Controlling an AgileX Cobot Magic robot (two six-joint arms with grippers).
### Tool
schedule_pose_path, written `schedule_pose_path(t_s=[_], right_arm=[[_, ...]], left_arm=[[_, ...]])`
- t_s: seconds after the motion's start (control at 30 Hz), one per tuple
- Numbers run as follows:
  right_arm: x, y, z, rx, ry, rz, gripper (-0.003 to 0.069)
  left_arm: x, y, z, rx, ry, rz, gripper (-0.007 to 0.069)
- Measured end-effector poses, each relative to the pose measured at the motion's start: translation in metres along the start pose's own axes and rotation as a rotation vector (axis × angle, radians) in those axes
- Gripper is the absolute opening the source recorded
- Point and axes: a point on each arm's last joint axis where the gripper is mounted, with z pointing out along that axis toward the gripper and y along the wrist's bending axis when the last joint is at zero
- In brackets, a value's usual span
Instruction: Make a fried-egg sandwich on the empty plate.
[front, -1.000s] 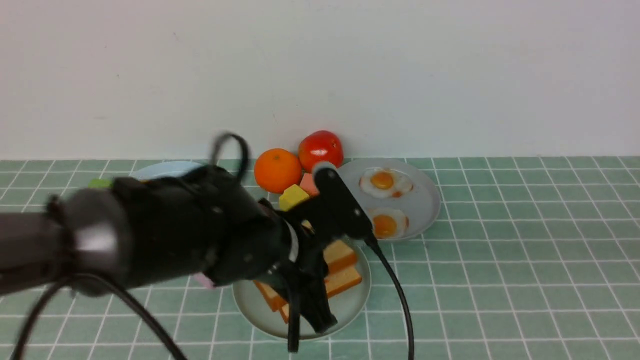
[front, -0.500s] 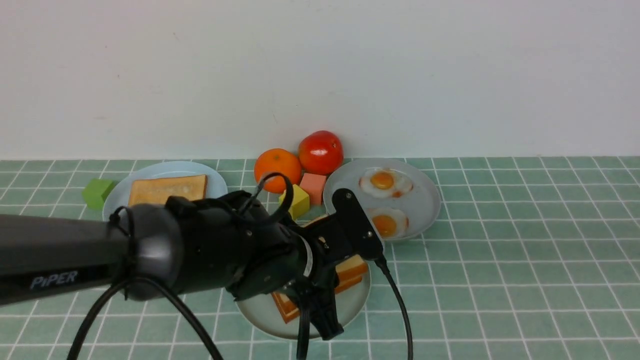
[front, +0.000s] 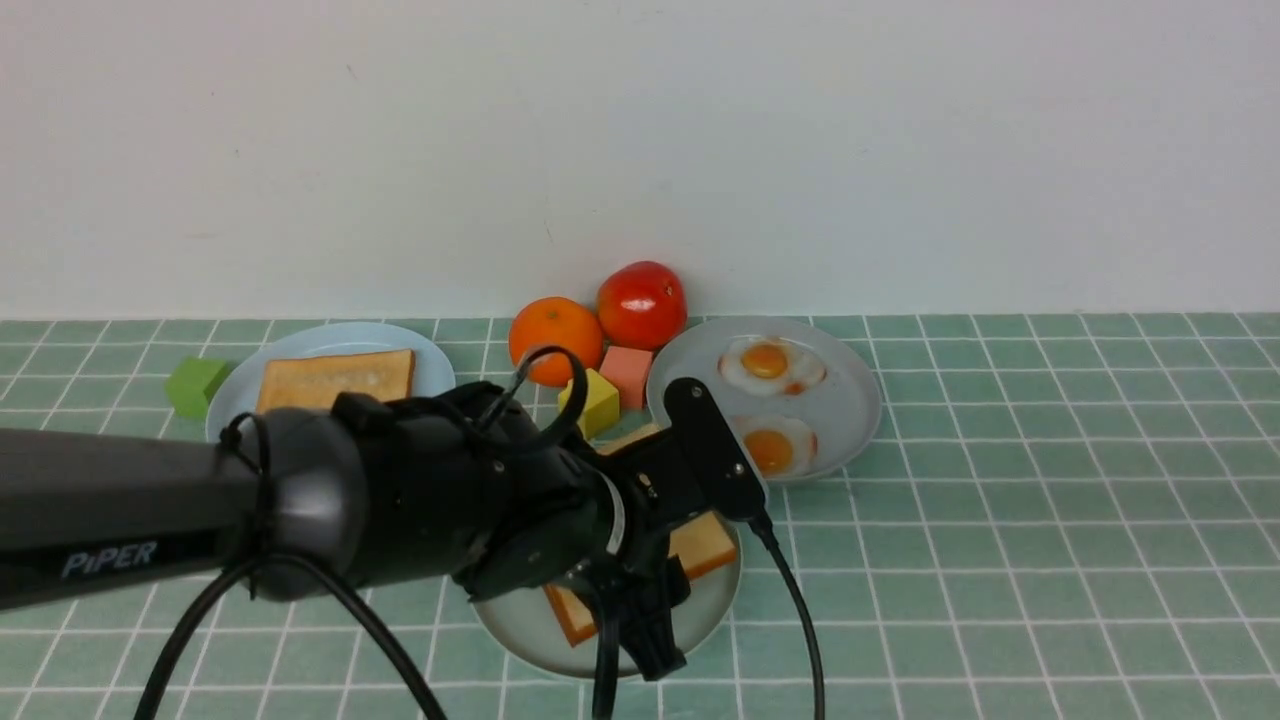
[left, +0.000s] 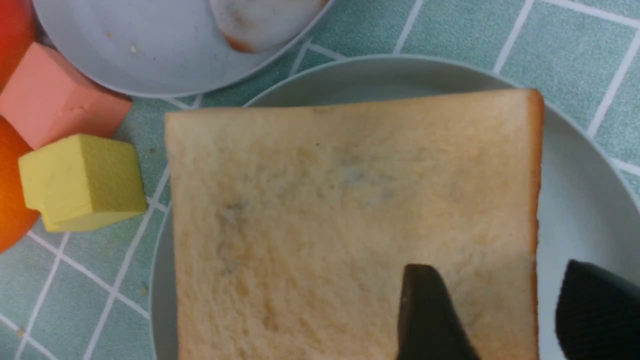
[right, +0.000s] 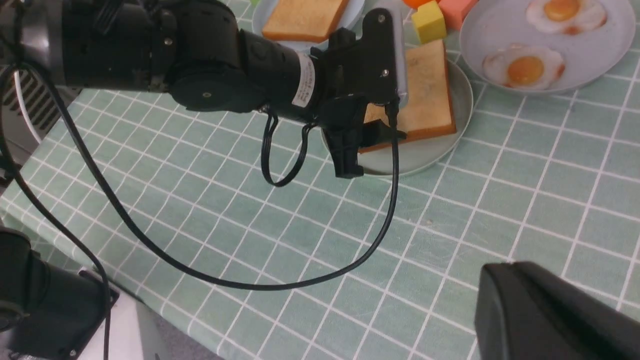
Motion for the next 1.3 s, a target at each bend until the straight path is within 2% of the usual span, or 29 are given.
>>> schedule_pose_path(t_s=[0.1,0.23,0.33,0.4,0.43,0.47,0.6,0.63,0.7,0.73,0.8,0.87,1.0,1.3], right_arm=[[0.000,0.000,0.000,-0.002,0.004,0.001,0.0014],[0.000,0.000,0.000,-0.002,0.004,0.001,0.0013],[0.001,0.000,0.000,0.000,0.007,0.000,0.0013],[0.001,-0.001,0.000,0.009,0.011,-0.004,0.0013],[0.001,-0.001,0.000,0.014,0.011,-0.006,0.0013],[0.001,-0.003,0.000,0.032,0.012,-0.015,0.0013],[0.006,-0.010,-0.004,0.119,0.033,-0.070,0.0013],[0.008,-0.011,-0.008,0.139,0.036,-0.083,0.0013],[0.015,-0.012,-0.014,0.166,0.035,-0.102,0.0013],[0.017,-0.012,-0.016,0.167,0.030,-0.105,0.0013],[0.030,-0.014,-0.025,0.189,0.000,-0.123,0.0013],[0.040,-0.015,-0.027,0.194,-0.012,-0.127,0.0013],[0.067,-0.021,-0.028,0.202,-0.045,-0.079,0.0010],[0.092,-0.044,0.003,0.252,-0.173,-0.014,0.0001]], left_arm=[[0.001,0.000,0.000,0.001,0.010,-0.001,0.0407],[-0.001,0.003,-0.016,-0.011,0.016,-0.074,0.0426],[-0.013,0.008,-0.057,-0.040,-0.049,-0.181,0.0413],[-0.022,0.010,-0.101,-0.055,-0.122,-0.291,0.0360],[-0.023,0.011,-0.106,-0.057,-0.136,-0.292,0.0352],[-0.024,0.011,-0.146,-0.066,-0.208,-0.371,0.0266],[0.000,0.005,-0.242,-0.063,-0.469,-0.507,0.0009],[0.009,0.002,-0.257,-0.059,-0.522,-0.528,-0.0014],[0.039,-0.010,-0.284,-0.049,-0.641,-0.564,-0.0013],[0.042,-0.012,-0.286,-0.048,-0.647,-0.567,-0.0013],[0.084,-0.032,-0.299,-0.045,-0.793,-0.582,-0.0013],[0.109,-0.044,-0.301,-0.051,-0.881,-0.581,-0.0013],[0.152,-0.068,-0.281,-0.040,-0.978,-0.601,-0.0013],[0.182,-0.087,-0.247,-0.029,-0.953,-0.605,-0.0013]])
